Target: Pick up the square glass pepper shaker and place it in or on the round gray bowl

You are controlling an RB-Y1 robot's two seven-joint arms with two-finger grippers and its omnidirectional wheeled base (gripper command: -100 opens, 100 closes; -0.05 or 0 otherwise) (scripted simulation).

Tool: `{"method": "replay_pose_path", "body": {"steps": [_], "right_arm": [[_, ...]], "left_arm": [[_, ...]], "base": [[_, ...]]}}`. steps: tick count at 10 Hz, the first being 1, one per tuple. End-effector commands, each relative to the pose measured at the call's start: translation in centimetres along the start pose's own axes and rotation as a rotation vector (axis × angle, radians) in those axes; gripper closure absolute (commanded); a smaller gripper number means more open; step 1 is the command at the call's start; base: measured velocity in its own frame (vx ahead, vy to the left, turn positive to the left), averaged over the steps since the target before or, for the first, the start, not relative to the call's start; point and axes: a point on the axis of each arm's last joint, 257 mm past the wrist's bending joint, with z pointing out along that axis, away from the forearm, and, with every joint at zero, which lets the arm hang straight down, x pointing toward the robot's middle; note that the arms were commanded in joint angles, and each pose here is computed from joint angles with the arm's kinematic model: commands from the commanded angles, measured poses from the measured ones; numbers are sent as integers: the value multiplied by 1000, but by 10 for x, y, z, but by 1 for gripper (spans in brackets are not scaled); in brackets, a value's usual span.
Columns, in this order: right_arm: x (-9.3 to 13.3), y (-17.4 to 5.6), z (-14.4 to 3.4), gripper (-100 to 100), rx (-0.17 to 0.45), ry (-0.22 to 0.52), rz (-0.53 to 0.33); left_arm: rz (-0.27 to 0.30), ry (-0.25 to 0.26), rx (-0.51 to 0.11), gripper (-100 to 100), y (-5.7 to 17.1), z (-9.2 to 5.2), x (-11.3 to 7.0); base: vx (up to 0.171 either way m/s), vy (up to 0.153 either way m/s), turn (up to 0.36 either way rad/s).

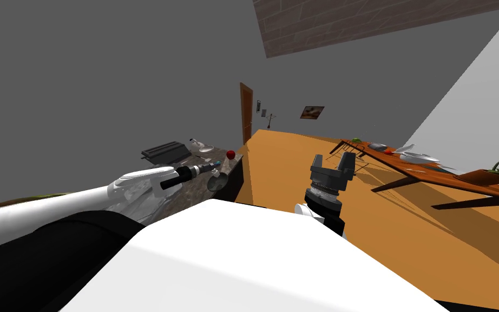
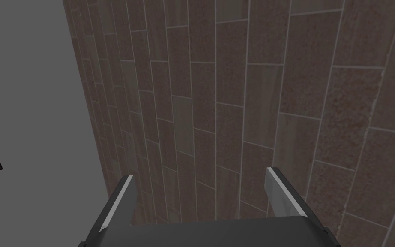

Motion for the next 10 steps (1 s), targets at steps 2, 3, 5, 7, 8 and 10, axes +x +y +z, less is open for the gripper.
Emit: {"method": "replay_pose_path", "body": {"steps": [2, 3, 5, 7, 8, 10], "right_arm": [[0, 0, 0, 0, 0, 0, 0], [0, 0, 0, 0, 0, 0, 0], [0, 0, 0, 0, 0, 0, 0], [0, 0, 0, 0, 0, 0, 0], [0, 0, 0, 0, 0, 0, 0], [0, 0, 0, 0, 0, 0, 0]], "left_arm": [[1, 3, 7, -100, -7, -1, -14], [2, 5, 10, -100, -10, -1, -19], [2, 4, 9, 0, -9, -2, -17], [2, 4, 9, 0, -9, -2, -17], [2, 4, 9, 0, -9, -2, -17], [2, 4, 9, 0, -9, -2, -17]], "base": [[-15, 1, 21], [-14, 1, 23], [-3, 0, 1], [0, 0, 0], [0, 0, 0], [0, 0, 0]]}}
